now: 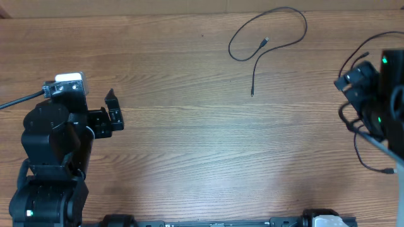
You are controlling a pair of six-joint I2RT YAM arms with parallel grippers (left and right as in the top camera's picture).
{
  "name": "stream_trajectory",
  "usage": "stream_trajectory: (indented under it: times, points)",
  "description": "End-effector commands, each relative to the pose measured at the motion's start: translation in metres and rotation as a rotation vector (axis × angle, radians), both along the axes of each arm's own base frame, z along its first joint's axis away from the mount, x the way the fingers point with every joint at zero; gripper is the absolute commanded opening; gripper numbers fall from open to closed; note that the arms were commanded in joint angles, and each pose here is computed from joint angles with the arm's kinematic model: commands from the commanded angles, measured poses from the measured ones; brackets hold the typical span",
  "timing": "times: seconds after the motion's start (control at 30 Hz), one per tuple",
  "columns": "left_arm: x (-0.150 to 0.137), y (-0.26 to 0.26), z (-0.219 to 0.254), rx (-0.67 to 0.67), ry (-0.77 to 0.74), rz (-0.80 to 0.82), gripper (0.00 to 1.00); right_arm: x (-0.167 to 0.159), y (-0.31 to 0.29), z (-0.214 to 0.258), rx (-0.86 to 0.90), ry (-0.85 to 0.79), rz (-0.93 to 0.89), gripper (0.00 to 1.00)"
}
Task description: Untangle cables
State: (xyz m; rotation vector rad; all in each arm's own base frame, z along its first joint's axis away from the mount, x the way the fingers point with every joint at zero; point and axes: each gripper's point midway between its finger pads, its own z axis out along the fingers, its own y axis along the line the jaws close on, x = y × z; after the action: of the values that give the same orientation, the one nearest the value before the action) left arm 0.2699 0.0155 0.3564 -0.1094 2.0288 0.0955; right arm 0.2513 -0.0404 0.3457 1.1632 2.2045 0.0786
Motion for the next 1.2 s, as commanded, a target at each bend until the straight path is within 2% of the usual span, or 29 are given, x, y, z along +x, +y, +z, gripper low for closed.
stream_trajectory:
  times: [0.0, 0.27, 0.47, 0.8, 1.0, 1.17]
  points:
    - [-0.001, -0.002, 0.003, -0.019, -0.012, -0.005, 0.99, -0.022, -0.006, 0.013, -0.025, -0.059, -0.037, 1.0]
    - [-0.001, -0.002, 0.003, -0.019, -0.012, -0.005, 0.99, -0.056, -0.01, 0.013, -0.019, -0.112, -0.076, 1.0]
    - [-0.002, -0.002, 0.0, -0.018, 0.002, -0.005, 0.99, -0.073, -0.021, -0.011, -0.011, -0.064, -0.213, 1.0]
    - [-0.013, -0.002, -0.021, -0.015, 0.098, -0.004, 1.0, -0.075, -0.018, -0.039, 0.012, 0.027, -0.223, 1.0]
    - [-0.014, -0.002, -0.021, -0.015, 0.1, -0.004, 1.0, -0.077, -0.018, -0.04, 0.009, 0.04, -0.221, 1.0]
    - [-0.014, -0.002, -0.021, -0.015, 0.1, -0.004, 1.0, -0.082, -0.004, -0.049, 0.078, 0.086, -0.177, 1.0]
